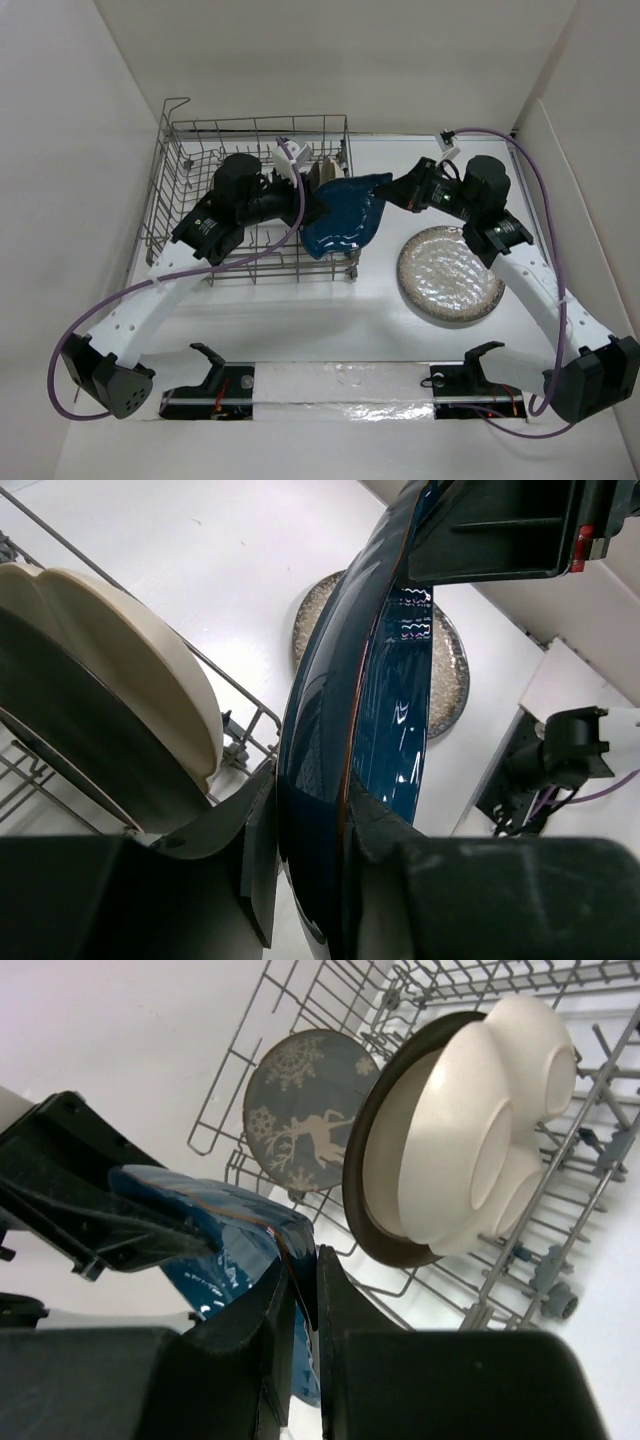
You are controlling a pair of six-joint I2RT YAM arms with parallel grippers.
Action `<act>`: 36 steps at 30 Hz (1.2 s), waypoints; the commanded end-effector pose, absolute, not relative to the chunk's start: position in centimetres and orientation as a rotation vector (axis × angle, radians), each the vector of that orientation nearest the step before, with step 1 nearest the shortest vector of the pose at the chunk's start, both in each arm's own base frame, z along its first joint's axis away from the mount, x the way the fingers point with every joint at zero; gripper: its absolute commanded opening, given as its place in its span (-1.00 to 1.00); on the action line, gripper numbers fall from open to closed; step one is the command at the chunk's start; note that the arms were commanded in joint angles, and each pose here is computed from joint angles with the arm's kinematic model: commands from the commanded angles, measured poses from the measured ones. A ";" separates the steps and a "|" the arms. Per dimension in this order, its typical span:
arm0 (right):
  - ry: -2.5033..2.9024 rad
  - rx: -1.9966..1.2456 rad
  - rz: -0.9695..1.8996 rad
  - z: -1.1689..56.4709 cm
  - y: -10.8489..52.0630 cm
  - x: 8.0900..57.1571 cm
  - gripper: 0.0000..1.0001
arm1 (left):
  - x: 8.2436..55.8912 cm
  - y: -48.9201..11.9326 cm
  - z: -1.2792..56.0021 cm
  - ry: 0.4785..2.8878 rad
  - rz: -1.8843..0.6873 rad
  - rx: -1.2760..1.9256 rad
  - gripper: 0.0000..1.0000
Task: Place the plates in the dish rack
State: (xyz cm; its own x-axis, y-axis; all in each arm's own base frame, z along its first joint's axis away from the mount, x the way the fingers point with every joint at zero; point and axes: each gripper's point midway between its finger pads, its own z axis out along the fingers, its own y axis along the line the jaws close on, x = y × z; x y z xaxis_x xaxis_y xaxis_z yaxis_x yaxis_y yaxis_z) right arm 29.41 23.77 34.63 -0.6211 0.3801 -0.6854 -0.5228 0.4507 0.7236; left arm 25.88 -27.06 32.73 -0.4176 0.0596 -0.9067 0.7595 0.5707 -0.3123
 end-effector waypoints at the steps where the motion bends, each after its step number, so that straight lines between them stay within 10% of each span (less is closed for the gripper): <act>1: 1.602 -0.234 1.416 41.0 24.9 27.8 -1.00 | 26.0 -27.1 34.8 1.750 -0.919 0.682 -1.00; 7: 1.641 -0.205 1.432 39.0 25.8 28.6 -1.00 | 26.1 -25.7 36.4 1.729 -0.861 0.613 -1.00; 13: 1.659 -0.196 1.409 38.4 26.3 29.2 0.33 | 26.4 -22.9 38.5 1.685 -0.760 0.461 -1.00; 16: 1.646 -0.205 1.400 38.7 26.1 29.0 0.48 | 26.9 -21.0 39.7 1.658 -0.693 0.366 -1.00; 25: 1.643 -0.168 1.300 37.9 23.8 28.3 0.59 | 28.0 -14.0 44.3 1.574 -0.489 0.099 -1.00; 36: 1.692 -0.125 1.172 33.6 20.3 27.6 0.59 | 31.4 -7.6 36.7 1.718 -0.036 -0.144 -1.00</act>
